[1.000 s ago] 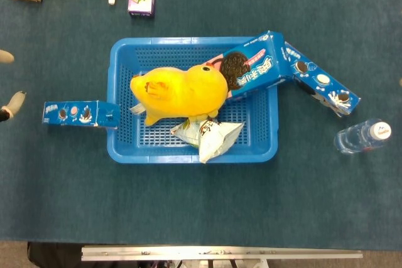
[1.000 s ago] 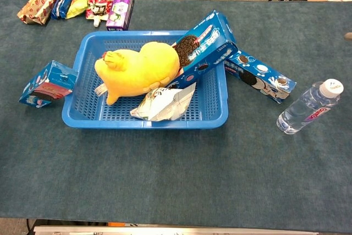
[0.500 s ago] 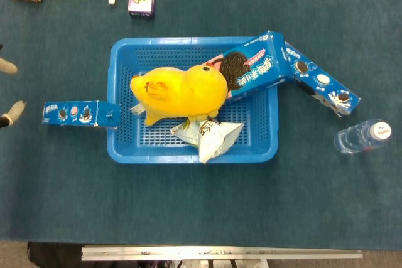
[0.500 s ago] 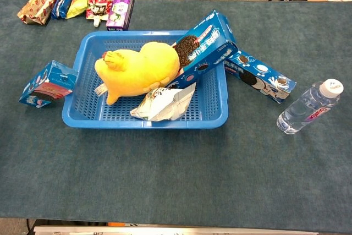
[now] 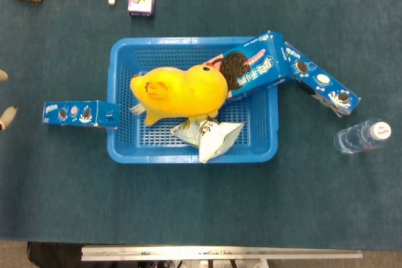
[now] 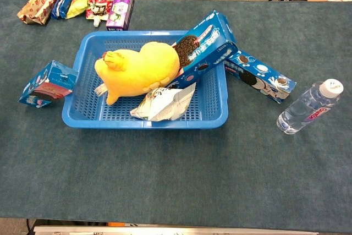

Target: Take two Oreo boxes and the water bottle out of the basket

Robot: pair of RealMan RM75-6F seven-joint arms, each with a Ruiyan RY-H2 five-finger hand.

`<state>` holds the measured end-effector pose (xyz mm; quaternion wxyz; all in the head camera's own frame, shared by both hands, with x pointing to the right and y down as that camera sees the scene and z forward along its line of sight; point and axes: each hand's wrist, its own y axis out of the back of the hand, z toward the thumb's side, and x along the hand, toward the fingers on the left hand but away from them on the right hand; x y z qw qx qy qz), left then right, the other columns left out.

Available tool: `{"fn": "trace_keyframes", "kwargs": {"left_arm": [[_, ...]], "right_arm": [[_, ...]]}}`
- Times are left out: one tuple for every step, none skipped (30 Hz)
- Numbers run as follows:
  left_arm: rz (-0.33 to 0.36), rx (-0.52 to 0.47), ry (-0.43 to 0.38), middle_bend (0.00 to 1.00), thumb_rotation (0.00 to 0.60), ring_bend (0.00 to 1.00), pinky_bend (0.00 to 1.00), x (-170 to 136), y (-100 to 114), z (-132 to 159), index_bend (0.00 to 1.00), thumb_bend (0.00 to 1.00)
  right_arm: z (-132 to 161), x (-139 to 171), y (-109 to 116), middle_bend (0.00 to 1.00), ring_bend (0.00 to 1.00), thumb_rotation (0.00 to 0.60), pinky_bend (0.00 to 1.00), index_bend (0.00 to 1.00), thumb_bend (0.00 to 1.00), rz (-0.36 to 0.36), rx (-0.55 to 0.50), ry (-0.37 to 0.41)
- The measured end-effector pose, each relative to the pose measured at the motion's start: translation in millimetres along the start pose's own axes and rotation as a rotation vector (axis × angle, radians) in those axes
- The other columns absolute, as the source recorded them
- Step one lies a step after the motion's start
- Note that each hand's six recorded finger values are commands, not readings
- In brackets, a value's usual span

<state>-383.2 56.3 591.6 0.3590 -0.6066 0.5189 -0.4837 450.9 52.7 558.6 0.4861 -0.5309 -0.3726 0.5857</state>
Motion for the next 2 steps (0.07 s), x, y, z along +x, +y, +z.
{"fn": "trace_keyframes", "kwargs": {"left_arm": [[0.001,-0.001,0.001,0.23,0.600,0.20,0.37,-0.4,0.0,-0.3,0.41,0.17],[0.001,-0.002,0.003,0.23,0.600,0.20,0.37,-0.8,0.0,-0.6,0.41,0.17]], "right_arm": [[0.6,-0.2,-0.5,0.27,0.29,0.600,0.40,0.19,0.00,0.001,-0.002,0.002],[0.9,-0.3,-0.8,0.27,0.29,0.600,0.40,0.19,0.00,0.001,-0.004,0.003]]}}
